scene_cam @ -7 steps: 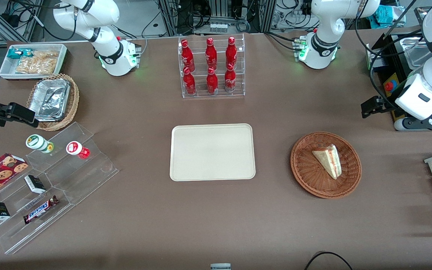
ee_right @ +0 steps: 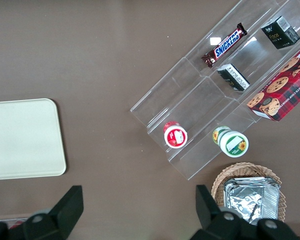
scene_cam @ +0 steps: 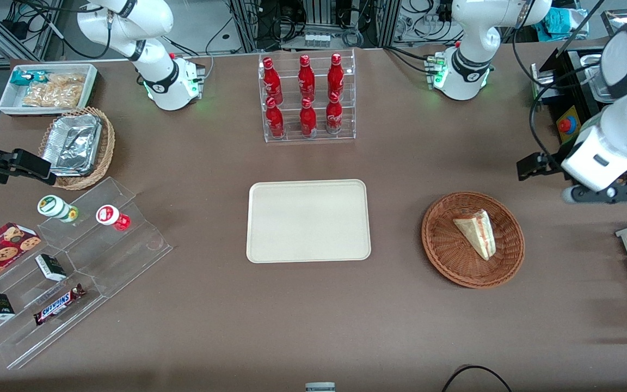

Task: Place sandwich from basket to tray
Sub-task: 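Move the left gripper over the sandwich in the wicker basket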

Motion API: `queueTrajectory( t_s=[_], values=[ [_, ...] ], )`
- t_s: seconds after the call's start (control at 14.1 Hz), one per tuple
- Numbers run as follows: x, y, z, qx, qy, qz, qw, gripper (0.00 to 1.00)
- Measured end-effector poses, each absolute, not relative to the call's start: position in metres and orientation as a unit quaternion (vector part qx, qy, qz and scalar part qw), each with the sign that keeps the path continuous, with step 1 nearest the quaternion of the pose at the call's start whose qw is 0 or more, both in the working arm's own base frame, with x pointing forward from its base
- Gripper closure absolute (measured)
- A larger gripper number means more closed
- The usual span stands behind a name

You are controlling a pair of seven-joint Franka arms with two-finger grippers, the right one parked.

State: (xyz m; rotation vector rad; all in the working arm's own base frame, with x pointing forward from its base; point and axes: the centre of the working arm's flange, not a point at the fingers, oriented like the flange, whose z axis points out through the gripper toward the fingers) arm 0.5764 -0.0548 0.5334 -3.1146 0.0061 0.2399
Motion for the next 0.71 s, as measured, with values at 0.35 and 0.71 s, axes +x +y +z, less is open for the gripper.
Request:
queueTrajectory(
  t_s=[0.35,0.71],
  values=[
    [0.587,-0.058,0.455,-0.998,0.004,0.07,0.007,0.0],
    [0.576,-0.057,0.38,-0.997,-0.066,0.034,0.006,0.0]
  ],
)
